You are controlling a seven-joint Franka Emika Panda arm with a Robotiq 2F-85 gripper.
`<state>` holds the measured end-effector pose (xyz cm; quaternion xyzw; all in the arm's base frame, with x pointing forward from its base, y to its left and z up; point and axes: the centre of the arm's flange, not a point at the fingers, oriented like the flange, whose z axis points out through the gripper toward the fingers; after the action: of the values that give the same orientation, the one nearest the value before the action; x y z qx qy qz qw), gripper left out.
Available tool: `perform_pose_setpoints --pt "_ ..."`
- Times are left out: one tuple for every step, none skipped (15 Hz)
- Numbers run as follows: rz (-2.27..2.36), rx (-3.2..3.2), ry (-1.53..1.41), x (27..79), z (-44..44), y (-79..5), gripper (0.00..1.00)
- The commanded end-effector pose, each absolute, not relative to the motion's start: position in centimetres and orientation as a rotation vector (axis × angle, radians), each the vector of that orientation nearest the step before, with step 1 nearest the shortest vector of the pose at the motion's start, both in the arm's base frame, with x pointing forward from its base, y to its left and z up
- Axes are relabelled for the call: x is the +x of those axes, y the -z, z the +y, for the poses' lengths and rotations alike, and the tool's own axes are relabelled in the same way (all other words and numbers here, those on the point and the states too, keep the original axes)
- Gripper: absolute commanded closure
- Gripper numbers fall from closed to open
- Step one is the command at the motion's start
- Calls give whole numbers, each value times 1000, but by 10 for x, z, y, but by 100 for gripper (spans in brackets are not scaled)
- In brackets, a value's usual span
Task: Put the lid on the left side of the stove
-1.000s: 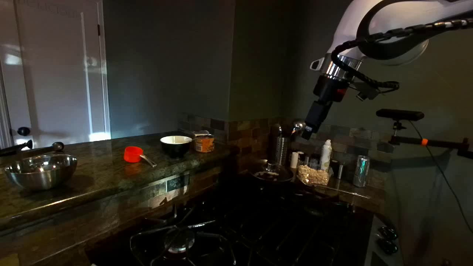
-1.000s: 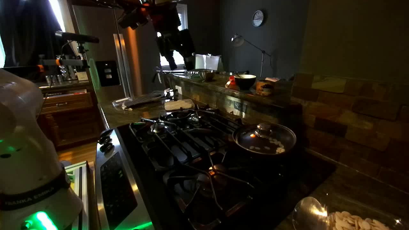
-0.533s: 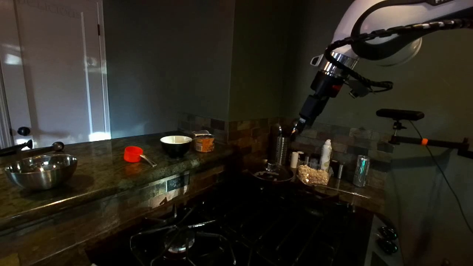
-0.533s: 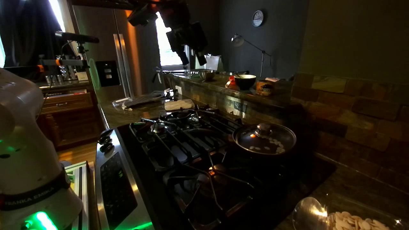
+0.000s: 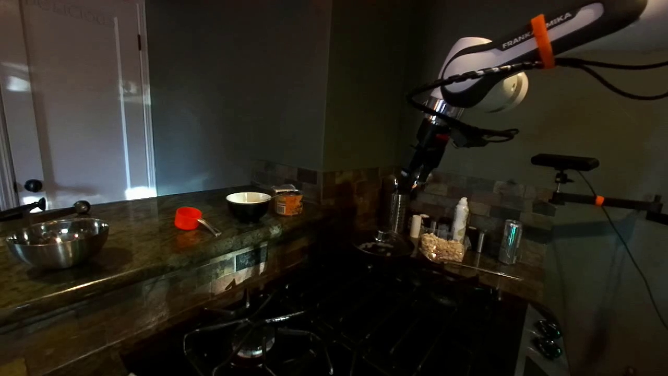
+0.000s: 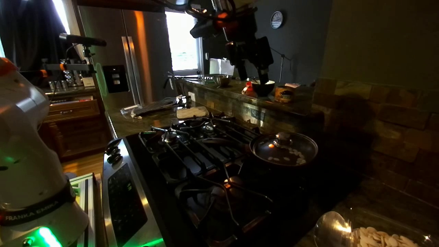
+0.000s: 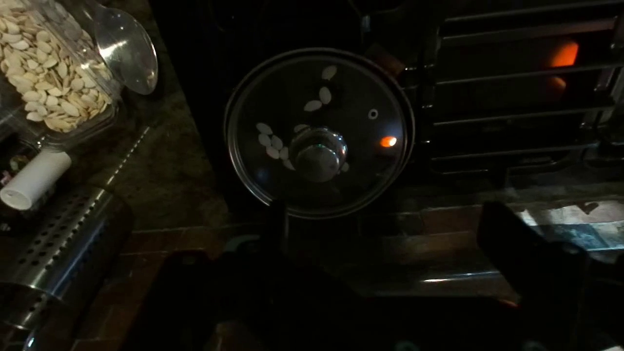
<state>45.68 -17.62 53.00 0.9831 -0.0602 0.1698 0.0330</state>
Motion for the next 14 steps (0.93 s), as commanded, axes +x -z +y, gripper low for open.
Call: perform_pose_setpoints --pt "-191 3025 -507 464 -179 -526 0" --pt "-190 3026 -498 466 -179 -523 0" --pt "-188 3025 -501 465 -178 -524 0" --pt "-186 3024 -510 464 -178 -527 0" --pt "-194 3023 -481 470 -183 -519 0" --pt "-181 3030 -451 479 -192 -505 0" --pt "-169 3027 -424 484 -200 -493 0" --pt "-178 3006 -378 491 -212 -479 0" --pt "-135 3030 -355 497 -221 -467 0" --pt "-136 3025 -311 503 -229 -455 0" --pt "-118 3032 -294 509 -237 -444 0" --pt "-105 3037 -273 516 -243 -434 0" --pt "-100 3036 -267 525 -245 -426 0" --pt "-96 3032 -279 534 -241 -420 0"
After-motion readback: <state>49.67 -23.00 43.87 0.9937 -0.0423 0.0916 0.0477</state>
